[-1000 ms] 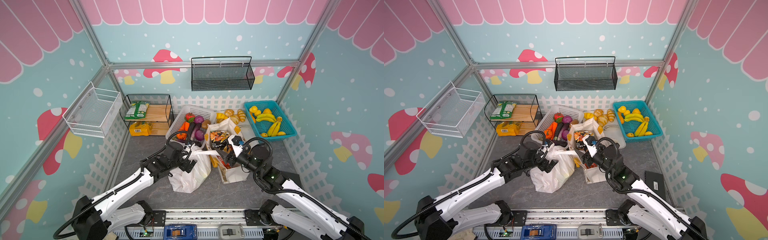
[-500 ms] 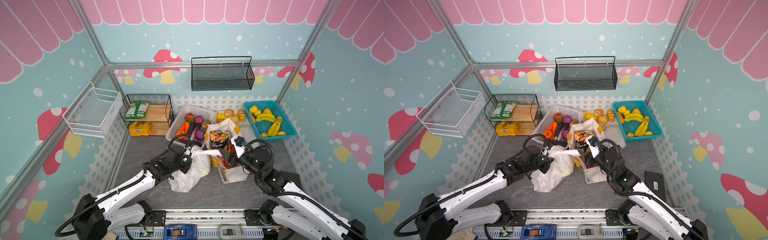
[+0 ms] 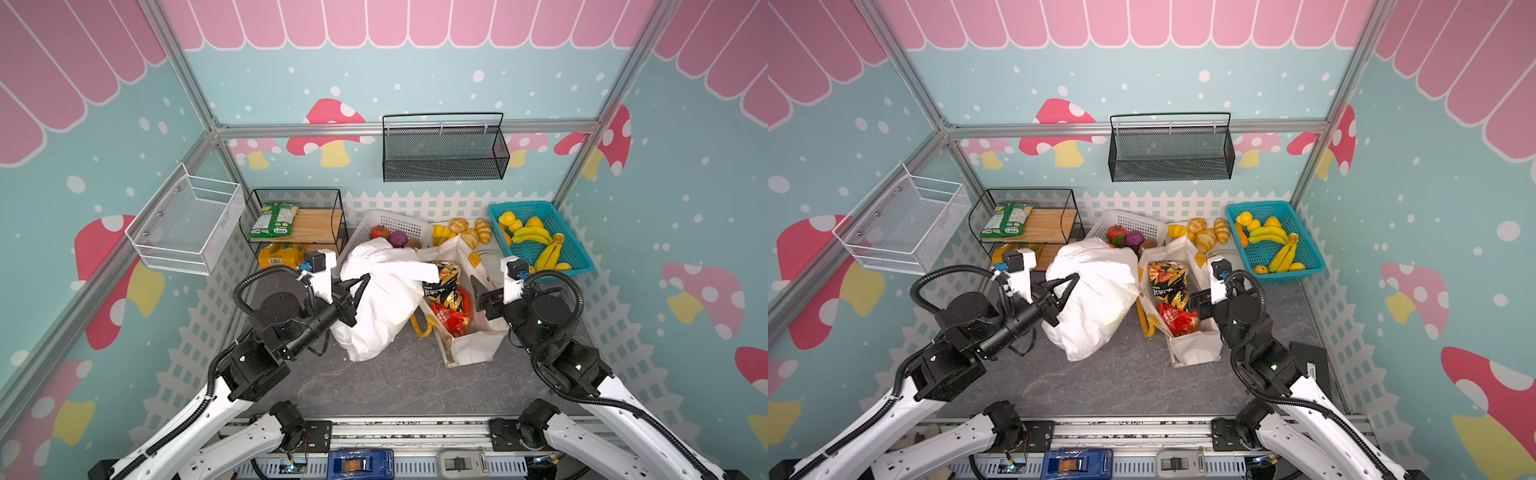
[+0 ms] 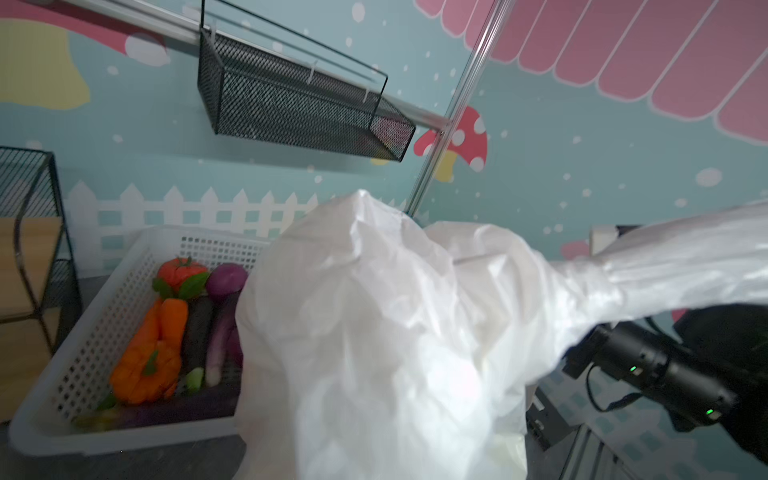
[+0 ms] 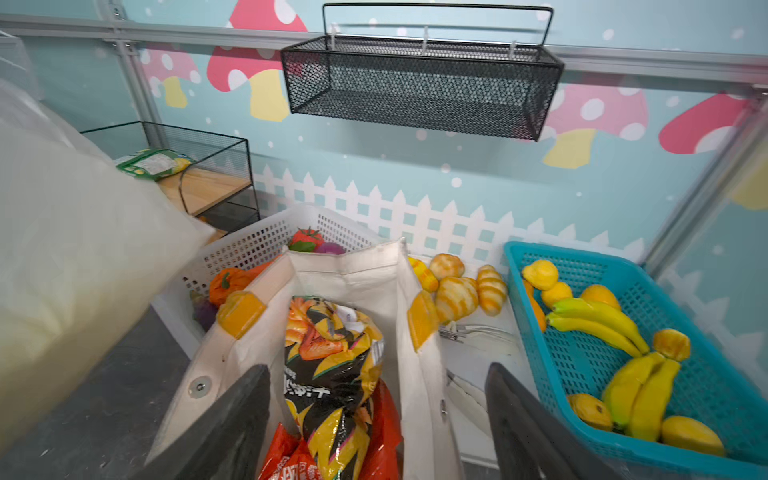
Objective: Place the mixed food into the grocery bags and tie them
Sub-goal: 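Reach the left gripper to the white bag's knot and lift it toward the tote, then swing the lifted white bag over the tote's opening with the left gripper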
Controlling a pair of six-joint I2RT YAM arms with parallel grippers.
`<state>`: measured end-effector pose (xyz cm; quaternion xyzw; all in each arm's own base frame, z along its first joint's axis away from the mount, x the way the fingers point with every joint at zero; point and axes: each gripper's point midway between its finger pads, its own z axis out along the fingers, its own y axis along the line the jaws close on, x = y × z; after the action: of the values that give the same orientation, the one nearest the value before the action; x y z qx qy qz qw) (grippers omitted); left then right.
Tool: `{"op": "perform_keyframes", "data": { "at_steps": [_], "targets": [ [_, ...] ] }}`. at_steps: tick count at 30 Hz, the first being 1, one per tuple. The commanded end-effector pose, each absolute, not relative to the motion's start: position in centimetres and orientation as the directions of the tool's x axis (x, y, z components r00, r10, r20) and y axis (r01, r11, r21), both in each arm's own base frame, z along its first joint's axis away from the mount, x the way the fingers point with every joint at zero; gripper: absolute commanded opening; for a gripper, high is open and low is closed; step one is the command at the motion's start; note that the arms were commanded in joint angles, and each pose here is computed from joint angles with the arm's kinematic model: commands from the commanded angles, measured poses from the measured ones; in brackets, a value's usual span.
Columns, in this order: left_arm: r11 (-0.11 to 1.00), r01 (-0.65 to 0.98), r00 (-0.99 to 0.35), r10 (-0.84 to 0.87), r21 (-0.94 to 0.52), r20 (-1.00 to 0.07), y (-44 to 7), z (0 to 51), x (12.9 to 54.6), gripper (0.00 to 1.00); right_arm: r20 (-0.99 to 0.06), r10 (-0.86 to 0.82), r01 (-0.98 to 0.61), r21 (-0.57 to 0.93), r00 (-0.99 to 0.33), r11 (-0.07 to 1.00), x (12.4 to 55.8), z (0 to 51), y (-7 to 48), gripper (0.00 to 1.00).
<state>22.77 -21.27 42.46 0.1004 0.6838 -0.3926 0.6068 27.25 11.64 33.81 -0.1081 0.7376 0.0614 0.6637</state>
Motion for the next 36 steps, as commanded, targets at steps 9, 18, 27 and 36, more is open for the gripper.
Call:
{"op": "perform_keyframes", "data": {
  "at_steps": [9,18,27,36],
  "targets": [
    [0.520,0.610,-0.215,-0.618,-0.598,-0.757,-29.7,49.4,27.2,0.00,-0.912,0.033,-0.202,0.126,-0.408,0.971,29.9,25.2,8.7,0.73],
    [0.502,0.587,-0.184,-0.682,-0.636,-0.708,-34.2,48.1,30.9,0.00,-0.900,0.090,-0.279,0.226,-0.426,0.933,30.0,23.5,9.9,0.31],
    [0.507,0.552,-0.209,-0.685,-0.662,-0.698,-37.1,43.8,32.5,0.00,-0.920,0.132,-0.268,0.241,-0.368,0.933,29.9,25.0,9.1,0.00],
    [0.596,0.620,-0.439,-0.276,-0.511,-0.855,-42.1,32.6,28.2,0.00,-0.935,0.242,-0.228,0.303,-0.260,0.925,29.9,27.7,7.7,0.00]
  ]
}}
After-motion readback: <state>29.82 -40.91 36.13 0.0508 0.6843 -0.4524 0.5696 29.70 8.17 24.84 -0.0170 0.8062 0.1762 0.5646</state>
